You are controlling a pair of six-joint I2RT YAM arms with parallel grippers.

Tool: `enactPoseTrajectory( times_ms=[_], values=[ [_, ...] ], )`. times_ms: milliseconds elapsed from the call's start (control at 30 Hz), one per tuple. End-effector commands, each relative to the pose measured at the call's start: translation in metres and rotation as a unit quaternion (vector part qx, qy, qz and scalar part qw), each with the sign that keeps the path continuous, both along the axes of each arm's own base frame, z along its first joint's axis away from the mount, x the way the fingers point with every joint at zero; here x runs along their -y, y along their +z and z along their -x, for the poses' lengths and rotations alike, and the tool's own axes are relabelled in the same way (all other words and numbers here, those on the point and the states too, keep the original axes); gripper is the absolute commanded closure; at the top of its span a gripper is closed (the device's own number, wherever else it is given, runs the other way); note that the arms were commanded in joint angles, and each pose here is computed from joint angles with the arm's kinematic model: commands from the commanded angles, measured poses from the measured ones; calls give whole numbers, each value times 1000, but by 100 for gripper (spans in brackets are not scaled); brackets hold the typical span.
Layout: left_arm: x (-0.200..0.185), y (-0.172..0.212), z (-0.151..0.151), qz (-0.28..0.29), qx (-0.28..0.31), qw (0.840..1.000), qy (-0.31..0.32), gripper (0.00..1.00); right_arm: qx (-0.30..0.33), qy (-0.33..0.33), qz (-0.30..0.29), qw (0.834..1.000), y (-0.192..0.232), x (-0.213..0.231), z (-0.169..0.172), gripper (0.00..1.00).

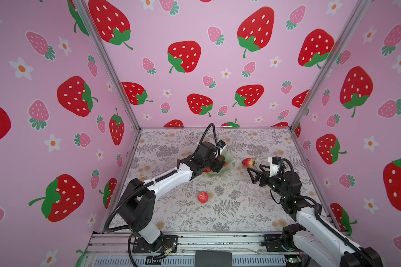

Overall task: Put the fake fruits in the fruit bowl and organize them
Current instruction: 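Move the left gripper to the yellow-red strawberry and grasp it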

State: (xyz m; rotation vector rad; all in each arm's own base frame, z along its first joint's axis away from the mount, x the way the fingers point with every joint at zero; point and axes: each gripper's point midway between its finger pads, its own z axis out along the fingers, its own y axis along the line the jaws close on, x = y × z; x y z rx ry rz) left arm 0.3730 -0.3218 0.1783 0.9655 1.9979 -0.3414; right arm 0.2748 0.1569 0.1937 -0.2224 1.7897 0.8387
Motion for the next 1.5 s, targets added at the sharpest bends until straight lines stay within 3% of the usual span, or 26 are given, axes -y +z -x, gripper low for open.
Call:
enactPoseTrajectory(
  times_ms=[0, 167, 333, 700, 867, 1100, 1233, 1467],
  values=[
    [56, 13, 2, -10, 62, 989, -132, 22, -33, 5, -44, 998, -9, 6, 12, 1],
    [115, -11, -11, -35, 123, 959, -252, 21, -29, 29, -61, 997, -8, 3, 28, 1],
    [149, -43, -26, -57, 90, 943, -314, 20, 20, 33, -64, 997, 11, 7, 44, 1],
    [180, -83, -42, -42, 86, 932, -350, 16, 70, 58, -66, 994, 38, 6, 63, 1],
    [190, -96, -50, -38, 74, 938, -338, 15, 75, 52, -63, 994, 41, 9, 66, 1],
    [198, -122, -46, -74, 67, 936, -338, 14, 80, 39, -60, 994, 42, 14, 69, 1],
    [201, -127, -41, -85, 61, 932, -346, 20, 81, 42, -58, 994, 42, 13, 69, 1],
    [201, -127, -29, -91, 48, 927, -359, 46, 83, 47, -48, 994, 41, 11, 67, 1]
  ],
)
